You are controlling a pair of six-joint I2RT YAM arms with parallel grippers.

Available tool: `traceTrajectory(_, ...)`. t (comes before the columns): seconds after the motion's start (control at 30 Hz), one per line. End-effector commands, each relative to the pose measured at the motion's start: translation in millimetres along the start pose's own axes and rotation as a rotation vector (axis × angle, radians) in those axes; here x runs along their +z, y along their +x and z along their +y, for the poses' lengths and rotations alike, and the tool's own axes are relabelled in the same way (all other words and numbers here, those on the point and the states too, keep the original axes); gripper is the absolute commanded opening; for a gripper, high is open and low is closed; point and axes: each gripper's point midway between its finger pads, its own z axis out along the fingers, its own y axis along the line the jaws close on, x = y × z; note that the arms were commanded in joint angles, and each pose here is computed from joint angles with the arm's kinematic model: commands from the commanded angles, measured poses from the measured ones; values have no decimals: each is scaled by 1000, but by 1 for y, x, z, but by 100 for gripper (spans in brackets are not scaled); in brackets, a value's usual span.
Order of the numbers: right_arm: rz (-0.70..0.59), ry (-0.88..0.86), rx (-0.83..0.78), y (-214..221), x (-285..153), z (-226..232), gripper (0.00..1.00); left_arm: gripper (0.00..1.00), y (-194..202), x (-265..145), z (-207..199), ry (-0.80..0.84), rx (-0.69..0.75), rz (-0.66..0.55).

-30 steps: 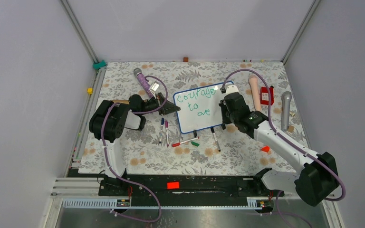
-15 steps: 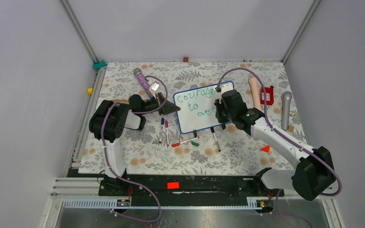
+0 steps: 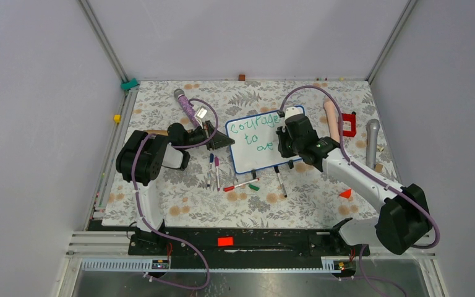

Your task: Write a sentence on the whiteboard

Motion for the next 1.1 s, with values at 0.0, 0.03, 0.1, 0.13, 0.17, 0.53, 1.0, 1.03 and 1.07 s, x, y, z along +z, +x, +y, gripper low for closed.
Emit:
traceTrajectory(0.0, -50, 7, 22, -22, 0, 1, 0, 0, -17, 3, -7, 43, 88, -23)
traceTrajectory(0.03, -47, 9, 24, -22, 0, 1, 0, 0, -17, 3, -7, 44, 89, -22)
traceTrajectory(0.1, -41, 12, 24, -20, 2, 1, 0, 0, -18, 3, -7, 45, 90, -22)
traceTrajectory(0.13, -34, 15, 25, -18, 3, 0, 0, 0, -17, 3, -6, 44, 88, -21)
traceTrajectory(0.17, -29, 16, 27, -17, 4, 0, 0, 0, -17, 3, -7, 47, 89, -20)
traceTrajectory(0.53, 14, 18, 32, 6, 3, -3, 0, 0, -15, 3, -6, 44, 82, -17)
traceTrajectory(1.0, 40, 22, 30, 14, 8, -4, 0, 0, -15, 3, -5, 46, 80, -17)
traceTrajectory(1.03, 43, 23, 28, 15, 9, -5, 0, 0, -16, 3, -5, 45, 80, -17)
traceTrajectory(1.07, 48, 23, 28, 17, 10, -5, 0, 0, -16, 3, -5, 44, 79, -18)
